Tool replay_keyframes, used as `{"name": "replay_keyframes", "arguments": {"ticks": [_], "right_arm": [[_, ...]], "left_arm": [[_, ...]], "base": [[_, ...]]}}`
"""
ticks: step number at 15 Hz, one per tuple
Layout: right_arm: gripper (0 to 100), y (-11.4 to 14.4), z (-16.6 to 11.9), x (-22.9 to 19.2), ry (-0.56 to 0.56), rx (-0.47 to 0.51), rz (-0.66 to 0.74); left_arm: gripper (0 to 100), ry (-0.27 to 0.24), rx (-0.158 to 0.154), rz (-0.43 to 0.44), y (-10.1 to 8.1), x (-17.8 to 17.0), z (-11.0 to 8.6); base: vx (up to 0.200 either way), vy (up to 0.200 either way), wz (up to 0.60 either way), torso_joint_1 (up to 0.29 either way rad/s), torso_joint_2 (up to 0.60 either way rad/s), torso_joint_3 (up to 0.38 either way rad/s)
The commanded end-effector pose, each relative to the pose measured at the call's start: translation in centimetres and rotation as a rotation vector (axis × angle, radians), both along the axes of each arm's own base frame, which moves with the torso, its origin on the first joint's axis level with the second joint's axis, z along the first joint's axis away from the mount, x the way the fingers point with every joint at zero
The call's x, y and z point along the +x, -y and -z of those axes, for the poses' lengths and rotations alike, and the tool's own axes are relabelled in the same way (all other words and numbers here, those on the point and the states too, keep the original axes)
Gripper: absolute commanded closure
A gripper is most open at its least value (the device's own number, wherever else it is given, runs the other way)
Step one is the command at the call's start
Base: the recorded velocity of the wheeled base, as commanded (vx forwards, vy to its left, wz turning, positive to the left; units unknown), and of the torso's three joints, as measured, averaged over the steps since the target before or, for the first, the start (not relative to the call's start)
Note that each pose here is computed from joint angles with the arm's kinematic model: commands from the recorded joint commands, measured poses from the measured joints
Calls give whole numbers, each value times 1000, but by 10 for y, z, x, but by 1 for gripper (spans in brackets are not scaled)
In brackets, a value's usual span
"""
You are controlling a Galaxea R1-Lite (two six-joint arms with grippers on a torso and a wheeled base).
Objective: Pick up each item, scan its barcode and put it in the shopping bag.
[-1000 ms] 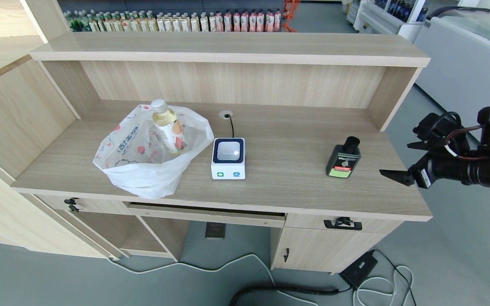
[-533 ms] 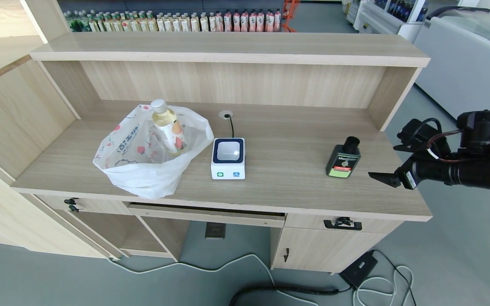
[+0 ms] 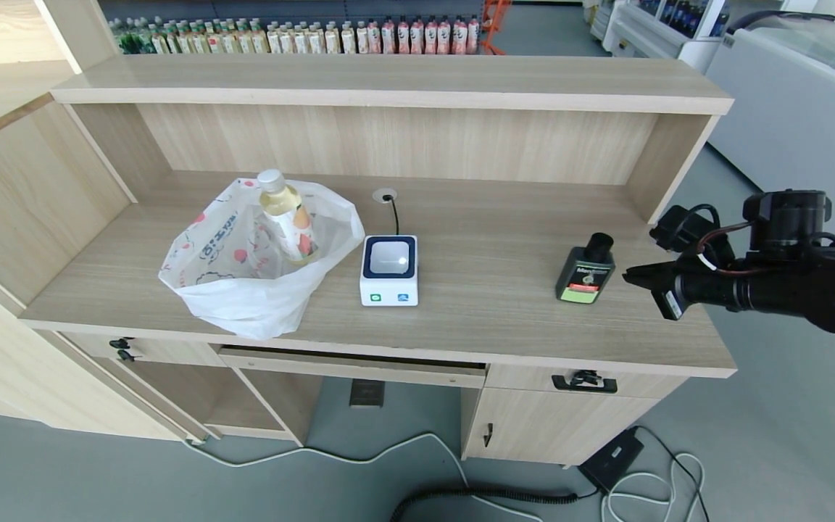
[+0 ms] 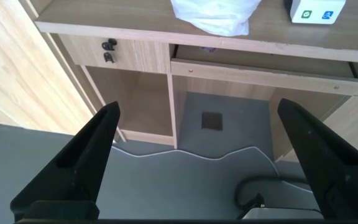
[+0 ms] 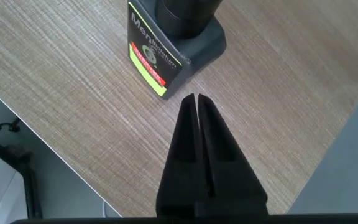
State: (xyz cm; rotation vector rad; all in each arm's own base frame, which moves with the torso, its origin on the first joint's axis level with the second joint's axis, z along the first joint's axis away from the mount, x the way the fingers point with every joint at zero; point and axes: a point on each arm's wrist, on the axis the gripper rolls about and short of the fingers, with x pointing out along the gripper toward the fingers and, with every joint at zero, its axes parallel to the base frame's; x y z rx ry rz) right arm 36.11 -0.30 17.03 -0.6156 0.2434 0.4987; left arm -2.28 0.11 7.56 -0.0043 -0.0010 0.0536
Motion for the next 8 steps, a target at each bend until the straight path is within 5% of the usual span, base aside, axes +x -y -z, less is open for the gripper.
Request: {"name": "replay_keyframes", "arguments": {"ticks": [1,8], "right_arm": [[100,0,1,1,0,1,-1],[100,0,-30,-37,103,-2,-24]], "left_arm": [[0,1,0,0,0,0,0],[0,1,0,0,0,0,0]], "base": [[0,0,0,0,0,0],[0,0,0,0,0,0]]}}
